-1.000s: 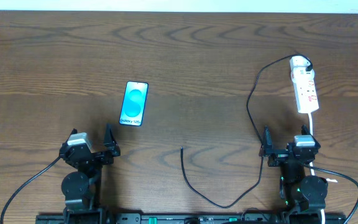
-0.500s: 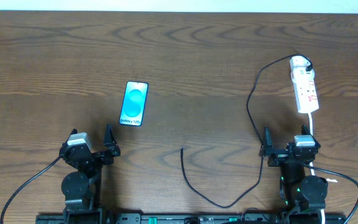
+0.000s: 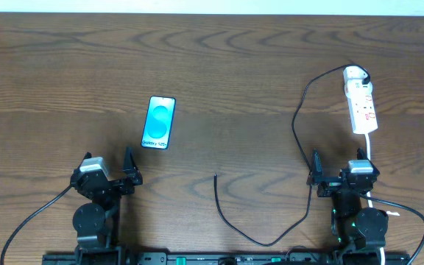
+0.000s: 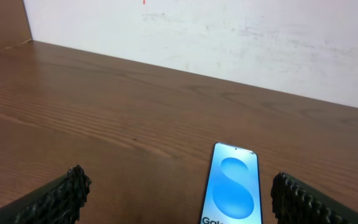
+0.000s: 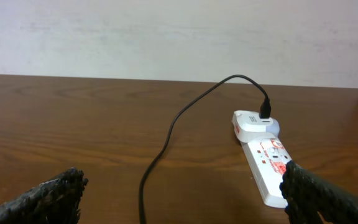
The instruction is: Plug charger to phone and switch on socket
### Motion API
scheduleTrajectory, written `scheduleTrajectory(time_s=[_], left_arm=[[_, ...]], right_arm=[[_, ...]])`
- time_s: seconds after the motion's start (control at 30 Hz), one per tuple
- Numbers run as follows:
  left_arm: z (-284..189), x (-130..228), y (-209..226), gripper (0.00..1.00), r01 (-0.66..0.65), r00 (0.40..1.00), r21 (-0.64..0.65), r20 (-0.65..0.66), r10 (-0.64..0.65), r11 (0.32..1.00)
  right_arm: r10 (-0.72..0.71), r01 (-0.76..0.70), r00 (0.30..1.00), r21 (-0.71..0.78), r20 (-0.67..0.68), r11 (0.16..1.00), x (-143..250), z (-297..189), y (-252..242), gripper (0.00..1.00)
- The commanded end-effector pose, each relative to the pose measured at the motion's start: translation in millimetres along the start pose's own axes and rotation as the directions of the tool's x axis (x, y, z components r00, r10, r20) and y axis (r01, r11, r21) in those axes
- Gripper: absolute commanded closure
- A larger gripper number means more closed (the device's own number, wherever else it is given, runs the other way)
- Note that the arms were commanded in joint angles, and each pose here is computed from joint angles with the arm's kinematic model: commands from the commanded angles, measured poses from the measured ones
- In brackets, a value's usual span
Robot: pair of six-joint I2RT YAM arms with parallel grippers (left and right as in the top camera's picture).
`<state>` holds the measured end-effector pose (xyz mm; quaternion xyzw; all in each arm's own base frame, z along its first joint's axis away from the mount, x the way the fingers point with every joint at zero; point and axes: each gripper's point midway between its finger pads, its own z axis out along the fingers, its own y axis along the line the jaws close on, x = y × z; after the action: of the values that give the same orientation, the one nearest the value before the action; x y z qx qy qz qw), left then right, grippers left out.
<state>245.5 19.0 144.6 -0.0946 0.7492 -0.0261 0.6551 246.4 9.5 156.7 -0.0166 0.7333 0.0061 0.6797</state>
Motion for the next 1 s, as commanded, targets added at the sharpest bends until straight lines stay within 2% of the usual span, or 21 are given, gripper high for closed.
scheduleTrajectory(time_s=[0.0, 0.37, 0.5, 0.97], left_arm=[[-1.1, 3.8, 4.0, 0.05, -0.021, 0.999, -0.022, -0.029, 0.021, 1.0], [-8.5, -26.8, -1.0, 0.05, -0.052, 0.999, -0.015, 0.016, 0.052, 0.999], [-10.4, -38.8, -3.1, 0.05, -0.09, 0.996, -0.017, 0.001, 0.09, 0.996], [12.4, -93.0, -22.5, 0.05, -0.101, 0.991, 0.033, -0.087, 0.104, 0.994]], right_arm=[[-0.011, 0.011, 1.0, 0.016, 0.002, 1.0, -0.1, -0.4, -3.3, 0.01], [-0.011, 0.011, 1.0, 0.016, 0.002, 1.0, -0.1, -0.4, -3.3, 0.01], [-0.011, 0.011, 1.0, 0.016, 0.002, 1.0, -0.1, -0.4, -3.3, 0.01], [-0.011, 0.011, 1.0, 0.016, 0.002, 1.0, -0.1, -0.4, -3.3, 0.01]])
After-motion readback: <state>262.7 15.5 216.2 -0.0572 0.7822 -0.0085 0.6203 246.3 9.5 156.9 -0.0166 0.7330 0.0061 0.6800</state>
